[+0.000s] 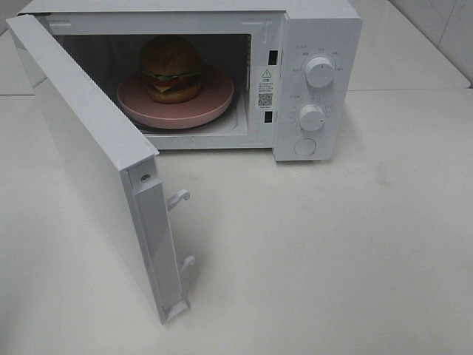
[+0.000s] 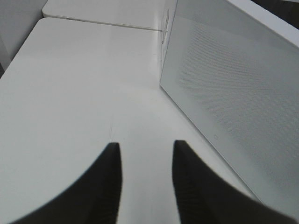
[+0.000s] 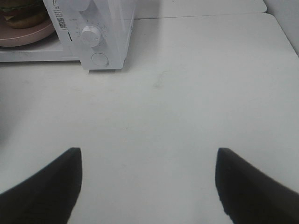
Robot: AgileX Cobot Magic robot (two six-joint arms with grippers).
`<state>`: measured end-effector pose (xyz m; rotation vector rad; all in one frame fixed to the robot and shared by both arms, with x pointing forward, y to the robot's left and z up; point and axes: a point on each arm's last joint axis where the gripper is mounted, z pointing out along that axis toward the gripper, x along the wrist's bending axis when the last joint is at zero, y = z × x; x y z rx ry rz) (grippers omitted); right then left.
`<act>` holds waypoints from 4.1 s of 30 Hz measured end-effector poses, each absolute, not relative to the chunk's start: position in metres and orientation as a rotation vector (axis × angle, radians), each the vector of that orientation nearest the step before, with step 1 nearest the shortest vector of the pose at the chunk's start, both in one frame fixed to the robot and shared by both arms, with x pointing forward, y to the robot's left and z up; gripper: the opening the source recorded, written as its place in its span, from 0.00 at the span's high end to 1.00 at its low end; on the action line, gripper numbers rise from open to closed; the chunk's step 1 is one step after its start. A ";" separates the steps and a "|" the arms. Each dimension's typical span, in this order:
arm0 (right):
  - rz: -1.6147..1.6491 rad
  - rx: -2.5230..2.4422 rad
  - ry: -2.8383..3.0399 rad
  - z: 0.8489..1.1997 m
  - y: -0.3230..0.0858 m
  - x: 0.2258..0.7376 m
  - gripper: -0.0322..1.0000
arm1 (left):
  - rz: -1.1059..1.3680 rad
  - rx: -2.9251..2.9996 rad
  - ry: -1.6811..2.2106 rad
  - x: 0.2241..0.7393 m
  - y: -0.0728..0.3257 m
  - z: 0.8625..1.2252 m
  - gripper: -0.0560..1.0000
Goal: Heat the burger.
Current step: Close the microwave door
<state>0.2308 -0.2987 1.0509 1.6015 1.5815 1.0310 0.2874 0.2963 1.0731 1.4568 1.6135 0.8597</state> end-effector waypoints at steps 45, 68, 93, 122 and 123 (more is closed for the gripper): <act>1.031 1.602 1.582 1.051 -0.299 0.231 0.24 | 1.018 1.396 1.376 0.420 0.307 0.987 0.95; 1.031 1.602 1.582 1.051 -0.299 0.231 0.24 | 0.836 1.455 1.123 0.446 0.271 0.962 0.95; 1.031 1.602 1.582 1.051 -0.299 0.231 0.24 | 0.757 1.484 1.082 0.474 0.176 0.944 0.95; 1.031 1.602 1.582 1.051 -0.299 0.231 0.24 | 0.712 1.491 1.117 0.558 0.096 0.963 0.95; 1.031 1.602 1.582 1.051 -0.299 0.231 0.24 | 0.695 1.520 1.110 0.561 0.090 0.960 0.95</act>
